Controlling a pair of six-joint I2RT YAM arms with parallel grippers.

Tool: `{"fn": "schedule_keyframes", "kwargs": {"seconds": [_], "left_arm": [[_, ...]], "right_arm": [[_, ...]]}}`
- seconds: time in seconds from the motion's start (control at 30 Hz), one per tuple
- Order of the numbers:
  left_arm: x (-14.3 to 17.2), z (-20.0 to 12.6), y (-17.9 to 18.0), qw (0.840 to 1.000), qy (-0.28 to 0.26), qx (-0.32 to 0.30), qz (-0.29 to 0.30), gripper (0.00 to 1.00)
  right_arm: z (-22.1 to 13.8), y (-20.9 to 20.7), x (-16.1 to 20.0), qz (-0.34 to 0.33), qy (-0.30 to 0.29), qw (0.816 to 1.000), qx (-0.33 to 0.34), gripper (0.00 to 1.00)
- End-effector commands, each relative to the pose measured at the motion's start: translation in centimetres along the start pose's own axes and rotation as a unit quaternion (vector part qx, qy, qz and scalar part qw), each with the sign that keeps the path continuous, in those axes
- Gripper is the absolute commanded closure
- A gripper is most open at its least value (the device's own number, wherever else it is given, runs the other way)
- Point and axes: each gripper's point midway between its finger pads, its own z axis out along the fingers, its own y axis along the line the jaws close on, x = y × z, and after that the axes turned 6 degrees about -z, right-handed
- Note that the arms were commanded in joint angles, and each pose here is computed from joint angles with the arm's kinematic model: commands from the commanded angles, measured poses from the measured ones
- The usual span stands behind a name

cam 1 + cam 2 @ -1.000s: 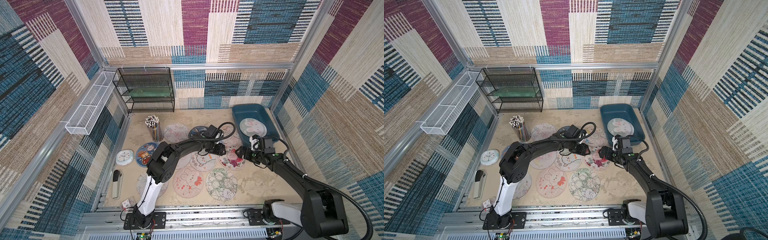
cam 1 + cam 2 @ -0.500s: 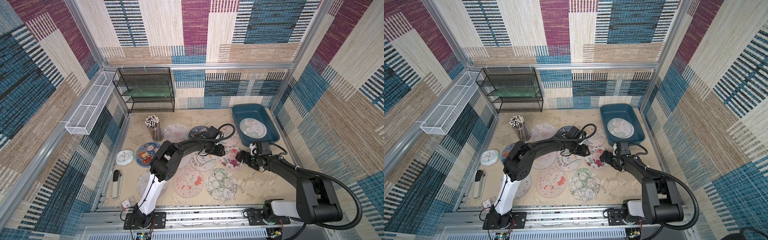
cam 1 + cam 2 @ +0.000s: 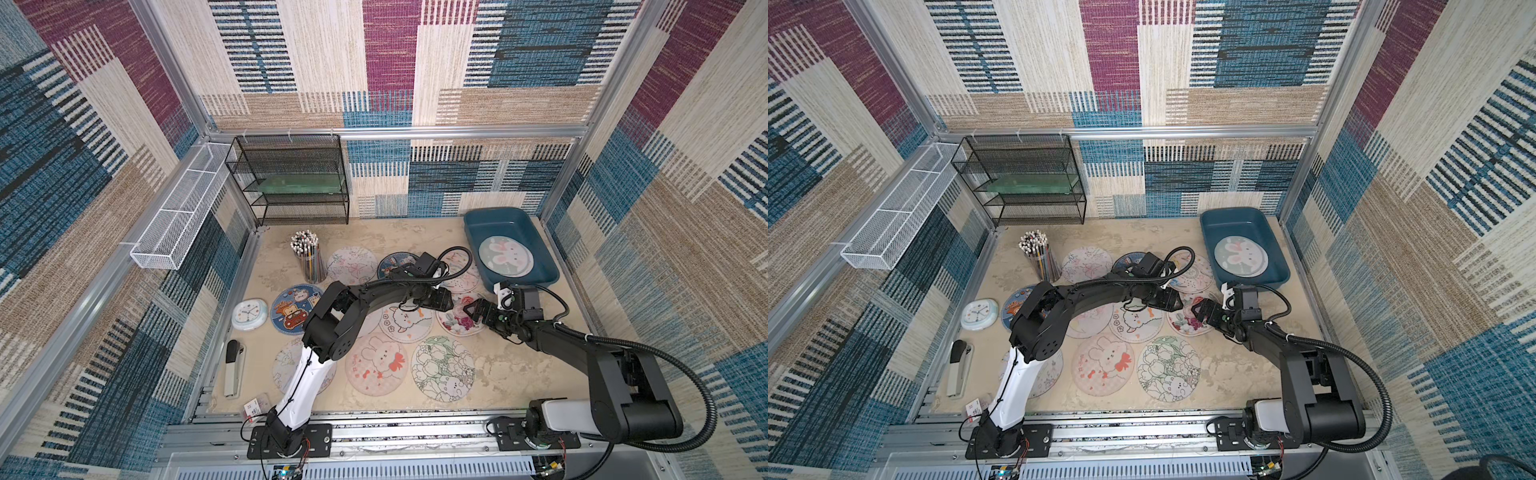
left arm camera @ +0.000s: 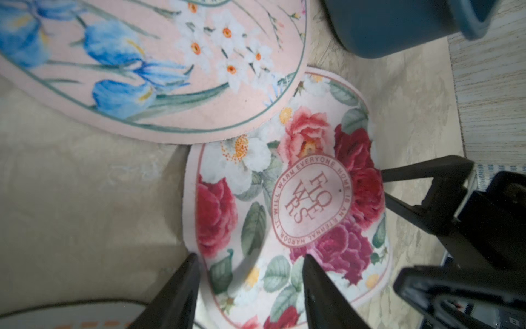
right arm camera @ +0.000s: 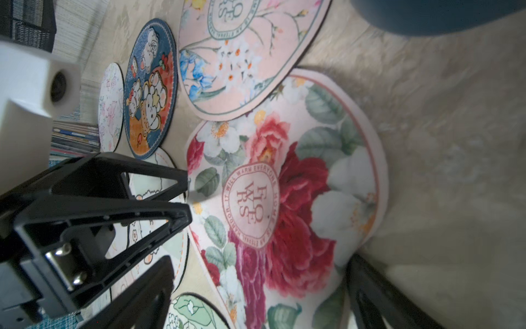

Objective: Put the coasters into the storage box
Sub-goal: Pick up the coaster from the center of the board.

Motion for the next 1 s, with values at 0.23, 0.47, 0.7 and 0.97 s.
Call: {"fn": "schedule_keyframes", "kwargs": {"seconds": [0.23,0.47,0.7,0.97], "left_arm": [[2.0,0.7,1.3,0.999,0.036,-0.024,-0.018,0.42],[2.2,0.8,1.4,0.999,0.038,-0.023,-0.018,0.42],[2.1,0.7,1.3,0.999,0.036,-0.023,-0.017,0.42],[1.9,0.5,1.1,0.999,0.033,-0.022,-0.015,0.42]], "right_arm": [[0.1,1.5,0.8,0.016,0.01,0.999,-0.039,0.01],[-0.2,0.4,-0.2,0.019,-0.015,1.0,-0.001,0.17],[0.2,0.0,-0.6,0.016,-0.009,1.0,0.015,0.42],[0.1,0.2,-1.0,0.009,-0.009,1.0,0.017,0.64]]}}
